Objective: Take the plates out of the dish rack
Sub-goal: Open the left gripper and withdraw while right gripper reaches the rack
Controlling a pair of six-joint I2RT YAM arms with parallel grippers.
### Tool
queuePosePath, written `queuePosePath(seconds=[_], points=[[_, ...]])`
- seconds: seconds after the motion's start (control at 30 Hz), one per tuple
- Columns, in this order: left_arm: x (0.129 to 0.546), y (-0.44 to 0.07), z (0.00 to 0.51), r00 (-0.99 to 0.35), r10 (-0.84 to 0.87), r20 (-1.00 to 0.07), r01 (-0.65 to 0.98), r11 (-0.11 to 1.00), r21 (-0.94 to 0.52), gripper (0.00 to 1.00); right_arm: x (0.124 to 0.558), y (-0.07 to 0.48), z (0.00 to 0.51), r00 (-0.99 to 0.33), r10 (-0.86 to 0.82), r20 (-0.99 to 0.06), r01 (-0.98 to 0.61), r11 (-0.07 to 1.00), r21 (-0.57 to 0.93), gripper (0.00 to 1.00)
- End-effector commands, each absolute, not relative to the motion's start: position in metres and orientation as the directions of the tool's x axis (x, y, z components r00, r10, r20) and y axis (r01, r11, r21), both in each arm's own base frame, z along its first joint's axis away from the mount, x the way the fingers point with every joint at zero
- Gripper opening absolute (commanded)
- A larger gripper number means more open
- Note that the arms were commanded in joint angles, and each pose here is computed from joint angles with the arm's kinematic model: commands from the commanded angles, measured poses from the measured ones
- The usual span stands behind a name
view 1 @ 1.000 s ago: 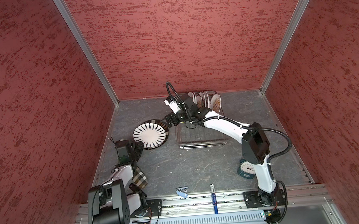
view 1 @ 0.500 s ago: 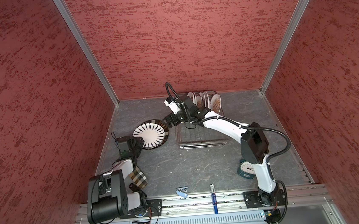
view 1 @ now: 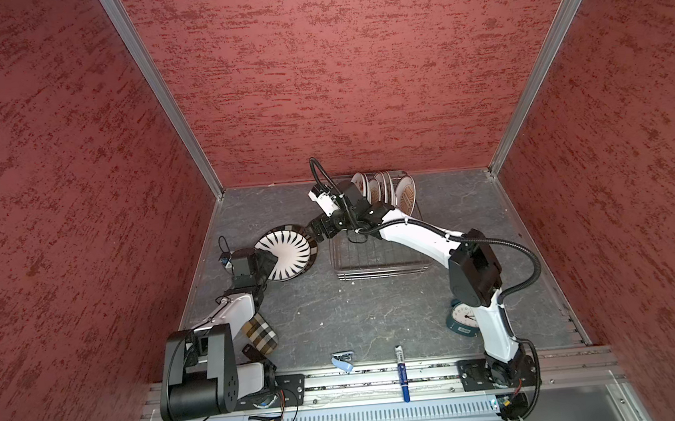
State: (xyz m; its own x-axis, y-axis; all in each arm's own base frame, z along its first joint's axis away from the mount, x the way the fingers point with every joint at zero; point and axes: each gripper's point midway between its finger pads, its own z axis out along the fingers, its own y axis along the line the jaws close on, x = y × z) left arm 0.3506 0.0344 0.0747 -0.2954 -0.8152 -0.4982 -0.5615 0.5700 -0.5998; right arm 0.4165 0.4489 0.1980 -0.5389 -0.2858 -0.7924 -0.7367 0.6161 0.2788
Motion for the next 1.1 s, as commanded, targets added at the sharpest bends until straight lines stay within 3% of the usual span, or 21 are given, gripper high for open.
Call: queuePosePath(seconds=[0.0,0.4,0.57,0.67,0.77,0.87,0.93,1.07], points=[[0.36,0.037,0.093,-0.272,-0.784,-0.558,-0.538,0.605,-0.587,0.91,0.42,0.449,0.215,-0.492,-0.271,-0.828,-0.746,0.622,0.24,0.97],[0.36,0.037,0.113,-0.253,-0.772,-0.583,-0.501,0.62,-0.604,0.99,0.427,0.429,0.276,-0.378,-0.092,-0.921,-0.701,0.679,0.22,0.96],[0.353,0.041,0.137,-0.207,-0.718,-0.665,-0.501,0.661,-0.558,0.99,0.439,0.393,0.311,-0.303,0.016,-0.953,-0.578,0.792,0.198,0.99],[0.351,0.035,0.161,-0.191,-0.68,-0.708,-0.46,0.7,-0.547,0.99,0.454,0.368,0.318,-0.34,0.022,-0.94,-0.461,0.868,0.187,0.99],[0.354,0.017,0.185,-0.201,-0.66,-0.724,-0.326,0.742,-0.587,0.99,0.46,0.352,0.32,-0.377,0.021,-0.926,-0.411,0.892,0.188,0.99],[0.355,-0.022,0.218,-0.238,-0.598,-0.765,-0.036,0.793,-0.608,1.0,0.458,0.346,0.321,-0.389,0.023,-0.921,-0.437,0.876,0.206,0.98],[0.351,-0.048,0.239,-0.245,-0.577,-0.779,0.14,0.774,-0.617,0.99,0.462,0.34,0.32,-0.395,0.032,-0.918,-0.432,0.875,0.217,0.95],[0.348,-0.084,0.259,-0.293,-0.553,-0.78,0.31,0.717,-0.625,0.99,0.481,0.322,0.309,-0.431,0.061,-0.9,-0.33,0.918,0.22,0.85]])
